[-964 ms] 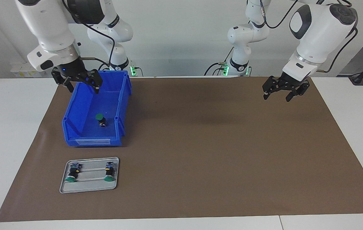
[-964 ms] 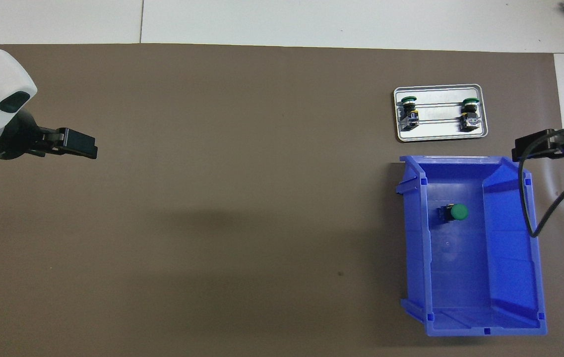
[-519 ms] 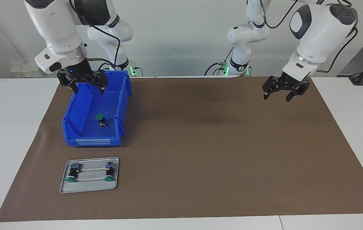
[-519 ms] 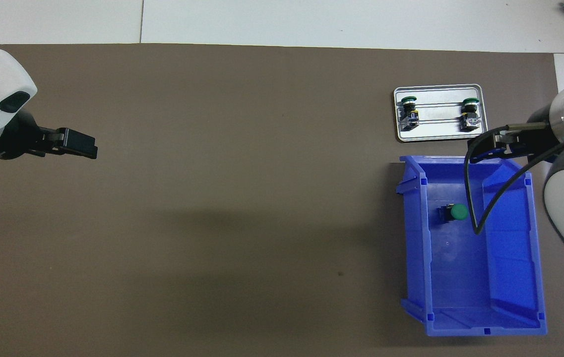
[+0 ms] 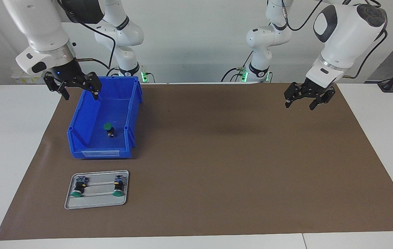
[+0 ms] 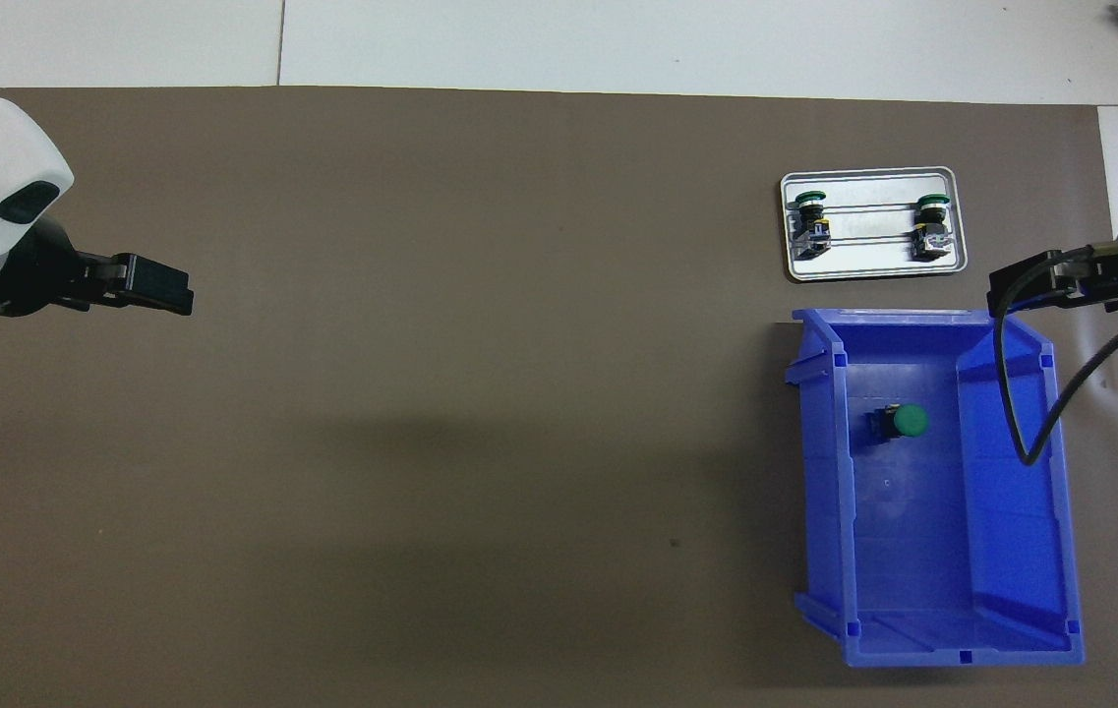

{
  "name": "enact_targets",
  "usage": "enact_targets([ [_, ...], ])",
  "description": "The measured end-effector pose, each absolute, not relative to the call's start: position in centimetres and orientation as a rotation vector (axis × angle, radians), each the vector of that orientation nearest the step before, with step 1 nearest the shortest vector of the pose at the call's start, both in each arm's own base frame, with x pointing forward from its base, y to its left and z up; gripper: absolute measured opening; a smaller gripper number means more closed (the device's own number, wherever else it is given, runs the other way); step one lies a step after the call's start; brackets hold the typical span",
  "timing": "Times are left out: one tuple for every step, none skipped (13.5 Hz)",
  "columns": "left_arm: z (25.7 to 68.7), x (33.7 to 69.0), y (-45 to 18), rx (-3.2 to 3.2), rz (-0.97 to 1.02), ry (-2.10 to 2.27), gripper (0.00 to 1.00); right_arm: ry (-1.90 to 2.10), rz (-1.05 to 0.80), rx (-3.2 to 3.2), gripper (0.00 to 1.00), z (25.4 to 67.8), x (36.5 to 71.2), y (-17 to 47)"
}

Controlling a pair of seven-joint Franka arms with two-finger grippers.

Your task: Place and press button with both arms

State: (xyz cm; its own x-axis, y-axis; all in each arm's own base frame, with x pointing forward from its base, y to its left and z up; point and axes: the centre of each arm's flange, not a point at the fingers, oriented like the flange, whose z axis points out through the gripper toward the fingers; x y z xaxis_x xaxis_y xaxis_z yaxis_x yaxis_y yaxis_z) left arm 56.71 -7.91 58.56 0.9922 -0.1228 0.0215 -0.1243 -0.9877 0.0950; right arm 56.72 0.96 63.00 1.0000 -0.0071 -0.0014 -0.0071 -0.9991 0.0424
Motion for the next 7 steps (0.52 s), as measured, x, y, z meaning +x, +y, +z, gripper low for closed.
enact_targets([
  [58.56, 56.71, -7.91, 3.039, 0.024, -0.189, 1.0, -0.014, -0.005, 3.099, 1.0, 62.98, 56.7, 0.86],
  [58.56, 56.71, -7.91, 3.039, 0.024, -0.189, 1.0, -0.017, -0.009, 3.099, 1.0, 62.93, 56.67, 0.76],
  [58.56, 56.71, -7.91, 3.039, 0.024, -0.189, 1.0, -0.019, -0.011, 3.099, 1.0, 62.9, 56.67, 0.68],
  [58.56, 56.71, -7.91, 3.039, 0.024, -0.189, 1.0, -0.013, -0.012, 3.099, 1.0, 62.88, 56.67, 0.65],
  [58.57, 56.71, -7.91, 3.039, 0.024, -0.189, 1.0, -0.004, -0.013, 3.099, 1.0, 62.86, 56.66, 0.62],
  [58.57, 56.71, -7.91, 3.039, 0.024, -0.189, 1.0, 0.002, -0.014, 3.099, 1.0, 62.84, 56.66, 0.53],
  [58.57, 56.71, -7.91, 3.039, 0.024, -0.189, 1.0, 0.001, -0.015, 3.099, 1.0, 62.82, 56.66, 0.44],
])
